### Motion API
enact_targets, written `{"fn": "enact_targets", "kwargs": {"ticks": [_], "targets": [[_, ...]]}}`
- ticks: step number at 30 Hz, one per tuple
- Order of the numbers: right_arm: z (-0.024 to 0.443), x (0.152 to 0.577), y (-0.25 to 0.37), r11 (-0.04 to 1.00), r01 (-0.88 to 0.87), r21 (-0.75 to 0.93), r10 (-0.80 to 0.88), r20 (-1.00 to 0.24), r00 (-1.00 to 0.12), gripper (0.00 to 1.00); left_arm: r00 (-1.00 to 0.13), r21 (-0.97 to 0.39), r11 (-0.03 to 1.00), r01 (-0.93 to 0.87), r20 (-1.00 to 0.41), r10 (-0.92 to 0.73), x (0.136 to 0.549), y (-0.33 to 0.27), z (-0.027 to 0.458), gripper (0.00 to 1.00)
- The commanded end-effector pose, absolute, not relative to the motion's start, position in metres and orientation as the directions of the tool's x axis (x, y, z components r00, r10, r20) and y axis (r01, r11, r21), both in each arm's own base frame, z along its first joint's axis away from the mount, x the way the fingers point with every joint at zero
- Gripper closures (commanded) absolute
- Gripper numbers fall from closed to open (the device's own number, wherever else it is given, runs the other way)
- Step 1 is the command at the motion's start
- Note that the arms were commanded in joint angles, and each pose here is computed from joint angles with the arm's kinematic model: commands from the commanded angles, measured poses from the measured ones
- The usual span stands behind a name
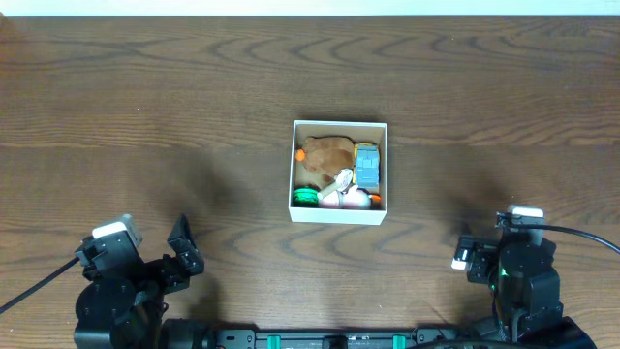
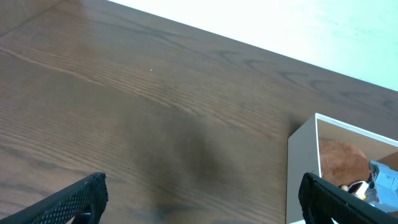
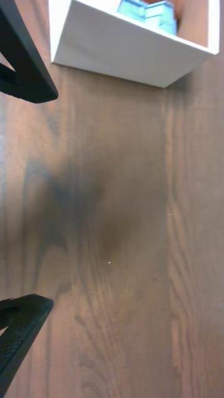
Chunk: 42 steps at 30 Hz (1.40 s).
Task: Pack container
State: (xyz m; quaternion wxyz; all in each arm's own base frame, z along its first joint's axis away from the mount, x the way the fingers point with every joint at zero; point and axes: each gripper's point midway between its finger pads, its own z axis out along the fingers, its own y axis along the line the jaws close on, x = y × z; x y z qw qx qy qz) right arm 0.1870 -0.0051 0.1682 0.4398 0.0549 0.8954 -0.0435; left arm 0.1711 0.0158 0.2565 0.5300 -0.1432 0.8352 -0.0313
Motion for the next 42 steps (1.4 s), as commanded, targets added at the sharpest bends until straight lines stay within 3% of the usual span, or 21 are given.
{"fn": "enact_targets", "kwargs": {"ticks": [1,4,10,16,25,28,30,42], "targets": [[0.164,0.184,-0.008,0.988,0.151,-0.035,0.066,-0.786,-0.614,0.01,-0.391,-0.209,0.952,-0.224,-0.875,-0.284,0.171,0.018,0.256,0.02],[0.164,0.178,-0.005,0.991,0.133,0.001,0.083,-0.786,-0.613,0.01,-0.391,-0.209,0.952,-0.224,-0.875,-0.284,0.171,0.018,0.256,0.02],[0.182,0.171,0.000,0.995,0.067,0.073,0.097,-0.867,-0.488,0.01,-0.391,-0.209,0.952,-0.224,-0.875,-0.284,0.171,0.018,0.256,0.02],[0.193,0.198,0.006,0.998,0.004,0.057,0.055,-0.958,-0.282,0.01,-0.391,-0.209,0.952,-0.224,-0.875,-0.284,0.171,0.018,0.256,0.02],[0.187,0.243,0.009,0.998,-0.012,0.067,0.067,-0.998,-0.012,0.01,-0.391,-0.209,0.952,-0.224,-0.875,-0.284,0.171,0.018,0.256,0.02],[0.174,0.246,0.008,0.998,-0.006,0.068,0.068,-0.998,-0.008,0.01,-0.391,-0.209,0.952,-0.224,-0.875,-0.284,0.171,0.018,0.256,0.02],[0.157,0.246,0.009,0.998,-0.006,0.061,0.060,-0.995,-0.074,0.01,-0.391,-0.209,0.952,-0.224,-0.875,-0.284,0.171,0.018,0.256,0.02],[0.158,0.246,0.012,0.999,-0.028,0.043,0.041,-0.997,-0.071,0.01,-0.391,-0.209,0.952,-0.224,-0.875,-0.284,0.171,0.018,0.256,0.02]]}}
